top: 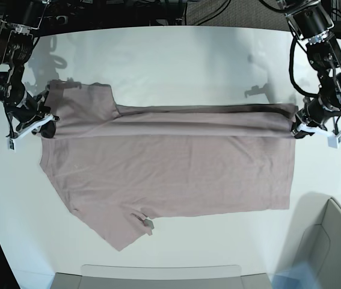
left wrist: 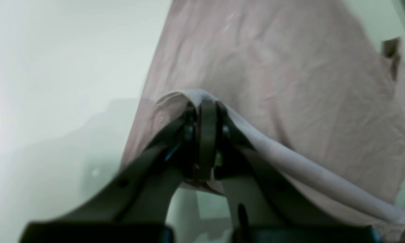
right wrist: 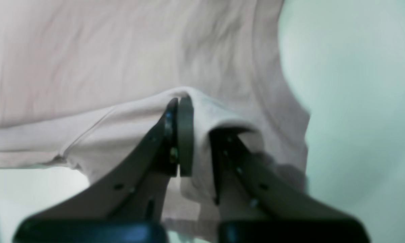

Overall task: Fold the T-shirt properly
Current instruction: 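Lift the shoulder edge with both grippers and fold it over the body, then release the fold and reposition both grippers along the folded edge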

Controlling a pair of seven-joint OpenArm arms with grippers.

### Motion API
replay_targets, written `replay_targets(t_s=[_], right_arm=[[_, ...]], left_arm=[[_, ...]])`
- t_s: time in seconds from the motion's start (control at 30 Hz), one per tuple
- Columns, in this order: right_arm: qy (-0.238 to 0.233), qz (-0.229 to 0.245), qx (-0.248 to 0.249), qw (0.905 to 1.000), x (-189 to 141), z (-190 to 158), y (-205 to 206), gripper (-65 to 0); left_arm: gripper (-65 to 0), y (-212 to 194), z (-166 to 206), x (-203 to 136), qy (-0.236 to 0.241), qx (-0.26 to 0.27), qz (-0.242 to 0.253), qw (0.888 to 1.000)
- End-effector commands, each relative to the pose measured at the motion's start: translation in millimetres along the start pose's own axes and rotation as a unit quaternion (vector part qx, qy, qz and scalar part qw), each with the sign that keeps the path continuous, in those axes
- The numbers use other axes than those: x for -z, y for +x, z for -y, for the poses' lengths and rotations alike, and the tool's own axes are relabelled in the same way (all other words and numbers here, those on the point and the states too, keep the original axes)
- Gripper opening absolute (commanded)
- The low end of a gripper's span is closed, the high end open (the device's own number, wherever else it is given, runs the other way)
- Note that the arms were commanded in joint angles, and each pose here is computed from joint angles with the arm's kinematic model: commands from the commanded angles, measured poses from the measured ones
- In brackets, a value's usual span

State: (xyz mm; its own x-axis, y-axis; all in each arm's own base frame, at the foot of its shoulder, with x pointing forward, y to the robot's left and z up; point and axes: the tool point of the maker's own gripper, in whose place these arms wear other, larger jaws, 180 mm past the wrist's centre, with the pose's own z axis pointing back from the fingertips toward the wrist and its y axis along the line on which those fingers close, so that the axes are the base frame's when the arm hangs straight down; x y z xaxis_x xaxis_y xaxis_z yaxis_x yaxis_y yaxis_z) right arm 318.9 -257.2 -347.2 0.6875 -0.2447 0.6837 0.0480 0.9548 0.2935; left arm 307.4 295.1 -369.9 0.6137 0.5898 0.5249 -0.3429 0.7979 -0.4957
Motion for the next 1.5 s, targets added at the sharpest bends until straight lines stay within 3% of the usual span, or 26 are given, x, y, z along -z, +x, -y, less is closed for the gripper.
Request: replay_targets(t_s=[0.0,0.23,0.5,0.77,0.83,0.93,1.03,1.23,1.33,1.4,1.47], right_arm=[[0.000,0.030,-0.010,0.9995,-4,0,23,-65.0],[-0.002,0.009,-0.033,0.9994,22,-7,30,-65.0],[0.012,0.012,-0.028,0.9995,54,-14,35,-65.0],[0.007,0.021,-0.019,0.9996,65,-6,34,-64.8],[0.007,0.023,-0.019,0.9995,65,-6,36,-54.9],[0.008,0.026,-0.023,0.9994,64,-7,38,-40.3],[0.013,0.045,-0.035,0.9983,57,-15,51,-35.1],[0.029,0.091,-0.066,0.9932,38,-37,80,-35.0],[0.027,0.097,-0.070,0.9924,29,-37,77,-35.8],[0.027,0.092,-0.071,0.9928,28,-36,71,-40.4],[0.024,0.084,-0.068,0.9938,29,-33,63,-49.0]], left_arm=[[-65.0,20,3,-3,-0.002,0.008,0.023,1.000],[-65.0,35,6,15,-0.005,-0.015,0.021,1.000],[-65.0,41,19,39,0.064,0.111,0.016,0.992],[-65.0,38,11,46,0.071,0.109,0.020,0.991],[-63.1,36,11,47,0.072,0.107,0.018,0.992],[-50.3,42,14,44,0.070,0.111,0.028,0.991],[-47.9,51,20,39,0.066,0.118,0.043,0.990],[-52.7,78,33,15,0.058,0.127,0.097,0.985],[-58.5,68,34,17,0.058,0.137,0.086,0.985],[-65.0,54,40,24,0.053,0.153,0.067,0.985],[-65.0,38,46,31,0.048,0.174,0.044,0.983]])
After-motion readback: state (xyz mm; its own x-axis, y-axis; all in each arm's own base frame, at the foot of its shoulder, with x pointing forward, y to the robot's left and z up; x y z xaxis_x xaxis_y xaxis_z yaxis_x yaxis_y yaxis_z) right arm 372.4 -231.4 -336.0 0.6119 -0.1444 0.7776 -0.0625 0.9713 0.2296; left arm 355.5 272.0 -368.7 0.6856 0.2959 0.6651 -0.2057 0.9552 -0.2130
